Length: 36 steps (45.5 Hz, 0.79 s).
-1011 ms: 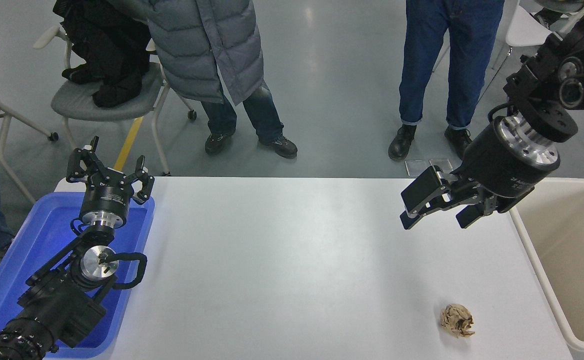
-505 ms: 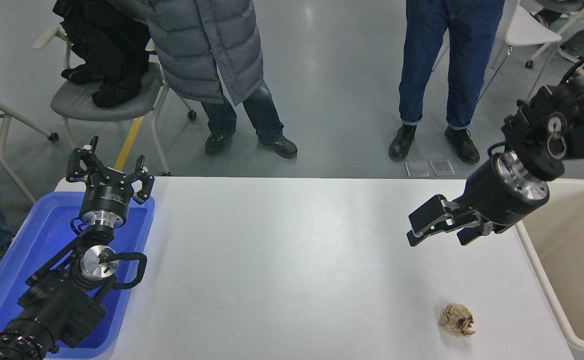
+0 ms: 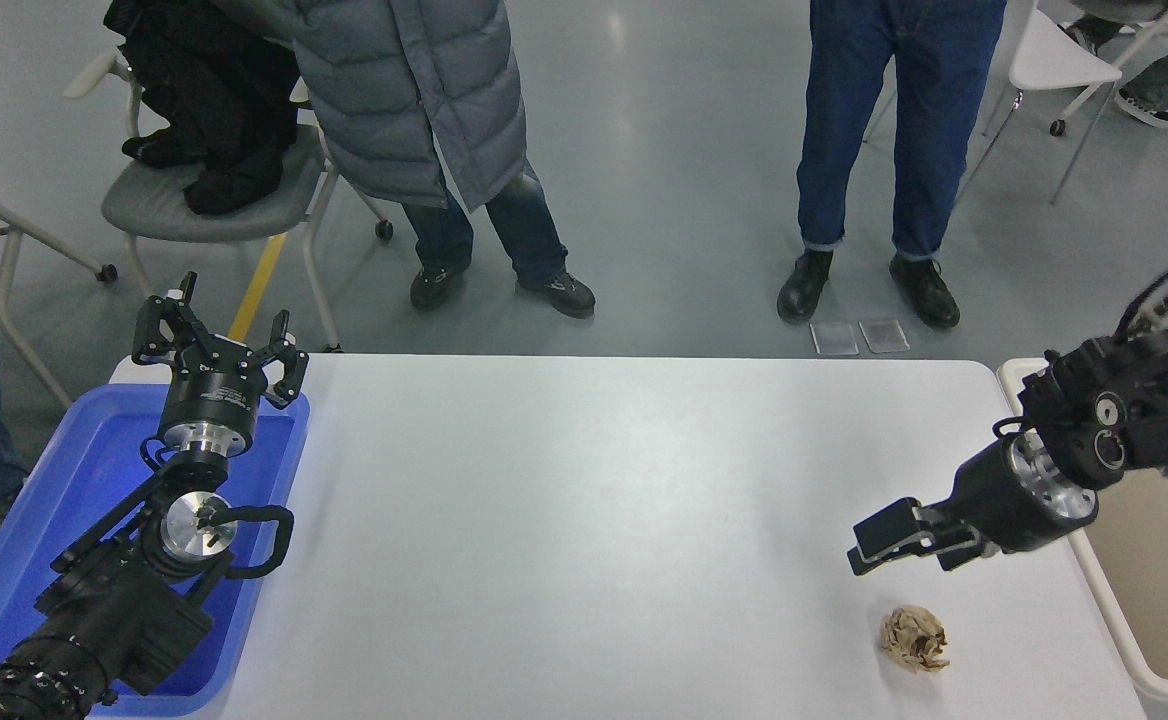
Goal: Pick up paper ball place in dustbin
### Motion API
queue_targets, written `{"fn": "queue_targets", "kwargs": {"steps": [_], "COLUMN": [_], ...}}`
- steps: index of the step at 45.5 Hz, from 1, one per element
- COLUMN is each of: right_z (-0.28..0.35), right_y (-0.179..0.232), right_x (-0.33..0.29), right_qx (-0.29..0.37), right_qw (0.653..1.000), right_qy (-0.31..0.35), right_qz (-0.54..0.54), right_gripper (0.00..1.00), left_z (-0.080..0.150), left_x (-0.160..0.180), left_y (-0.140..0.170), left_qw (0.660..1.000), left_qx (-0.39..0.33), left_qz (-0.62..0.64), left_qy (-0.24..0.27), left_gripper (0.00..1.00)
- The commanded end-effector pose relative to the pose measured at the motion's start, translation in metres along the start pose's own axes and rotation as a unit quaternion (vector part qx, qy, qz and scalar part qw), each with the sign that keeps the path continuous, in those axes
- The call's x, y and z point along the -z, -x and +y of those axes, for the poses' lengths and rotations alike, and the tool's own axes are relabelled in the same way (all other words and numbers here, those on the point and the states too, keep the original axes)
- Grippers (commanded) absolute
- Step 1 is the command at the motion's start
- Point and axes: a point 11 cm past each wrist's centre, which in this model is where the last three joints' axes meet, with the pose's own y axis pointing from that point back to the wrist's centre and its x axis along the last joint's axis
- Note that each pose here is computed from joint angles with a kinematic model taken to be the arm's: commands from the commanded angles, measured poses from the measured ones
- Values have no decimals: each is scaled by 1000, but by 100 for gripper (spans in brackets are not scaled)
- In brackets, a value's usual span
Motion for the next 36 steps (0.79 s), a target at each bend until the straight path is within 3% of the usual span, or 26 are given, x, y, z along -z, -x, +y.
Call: {"fn": "queue_targets", "kwargs": {"steps": [1,36], "right_z": [-40,-87], "right_y": [14,42], "right_x": [-41,-80], "right_qx": [-16,0], "right_qw": [1000,998], "right_qy": [24,56], "right_qz": [7,19], "right_gripper": [100,100], "left_z": [0,0], "left_x": [0,0], "left_y": [0,0], "left_qw": [1000,1000], "left_qx": [0,0], "left_qz": [0,0], "left_qy": [0,0], "left_gripper": [99,99]}}
